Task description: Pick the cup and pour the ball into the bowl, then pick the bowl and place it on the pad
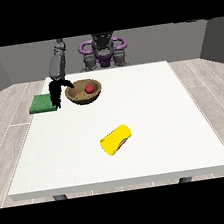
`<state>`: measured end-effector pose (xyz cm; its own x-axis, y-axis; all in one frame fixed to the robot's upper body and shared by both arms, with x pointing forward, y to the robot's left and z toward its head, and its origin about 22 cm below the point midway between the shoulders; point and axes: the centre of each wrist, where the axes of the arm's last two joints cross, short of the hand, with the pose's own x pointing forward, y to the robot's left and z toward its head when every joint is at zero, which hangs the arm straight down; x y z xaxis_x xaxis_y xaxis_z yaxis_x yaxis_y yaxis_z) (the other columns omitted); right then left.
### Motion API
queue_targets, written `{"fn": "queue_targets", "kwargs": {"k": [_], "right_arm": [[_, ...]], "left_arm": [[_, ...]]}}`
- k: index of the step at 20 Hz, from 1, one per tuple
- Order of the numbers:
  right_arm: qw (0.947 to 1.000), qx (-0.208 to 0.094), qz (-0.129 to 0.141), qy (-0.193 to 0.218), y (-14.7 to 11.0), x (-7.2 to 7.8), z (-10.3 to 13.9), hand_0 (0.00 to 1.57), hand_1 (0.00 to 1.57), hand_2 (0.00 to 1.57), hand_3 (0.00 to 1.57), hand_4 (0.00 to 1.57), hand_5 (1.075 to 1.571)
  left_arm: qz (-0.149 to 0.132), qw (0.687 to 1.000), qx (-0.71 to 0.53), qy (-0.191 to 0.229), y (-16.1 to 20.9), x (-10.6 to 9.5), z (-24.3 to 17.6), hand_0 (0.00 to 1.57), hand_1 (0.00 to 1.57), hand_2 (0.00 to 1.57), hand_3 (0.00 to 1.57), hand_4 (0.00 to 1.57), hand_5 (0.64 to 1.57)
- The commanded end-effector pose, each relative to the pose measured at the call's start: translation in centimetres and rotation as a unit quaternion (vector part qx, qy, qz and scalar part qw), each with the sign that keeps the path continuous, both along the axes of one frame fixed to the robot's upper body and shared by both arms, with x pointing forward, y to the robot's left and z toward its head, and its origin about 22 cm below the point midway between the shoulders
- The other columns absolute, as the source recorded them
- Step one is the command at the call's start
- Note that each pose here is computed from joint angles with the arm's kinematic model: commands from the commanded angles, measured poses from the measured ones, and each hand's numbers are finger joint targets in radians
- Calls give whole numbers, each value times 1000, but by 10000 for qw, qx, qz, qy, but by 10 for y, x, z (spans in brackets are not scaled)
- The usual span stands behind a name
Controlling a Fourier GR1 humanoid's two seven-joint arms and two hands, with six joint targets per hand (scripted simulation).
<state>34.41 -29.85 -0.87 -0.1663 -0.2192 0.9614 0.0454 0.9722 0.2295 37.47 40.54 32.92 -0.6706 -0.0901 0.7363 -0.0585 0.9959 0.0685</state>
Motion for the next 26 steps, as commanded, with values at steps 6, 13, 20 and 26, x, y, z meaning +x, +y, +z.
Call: {"fn": "queue_targets", "kwargs": {"k": [6, 13, 20, 26], "right_arm": [[9994, 164, -272, 155, 0, 5, -11, 0, 0, 0, 0, 284, 1566], [9991, -178, -233, 304, 46, 8, -8, 0, 0, 0, 0, 434, 1569], [9947, -55, -545, 870, 63, 2, -26, 0, 0, 0, 0, 490, 1553], [9785, -1351, -1097, 1111, 38, -8, -25, 1571, 1571, 1571, 1571, 1160, 1432]], "left_arm": [[-98, 9996, 65, -243, 4, -15, 34, 0, 0, 0, 0, 0, 1528], [-268, 9996, 16, -96, -19, -6, 39, 0, 0, 0, 0, 0, 1540], [-241, 9985, 93, -477, -11, -17, 57, 0, 0, 0, 0, 0, 1533], [-377, 9987, 33, -329, 5, -19, 54, 0, 0, 0, 0, 0, 1546]]}}
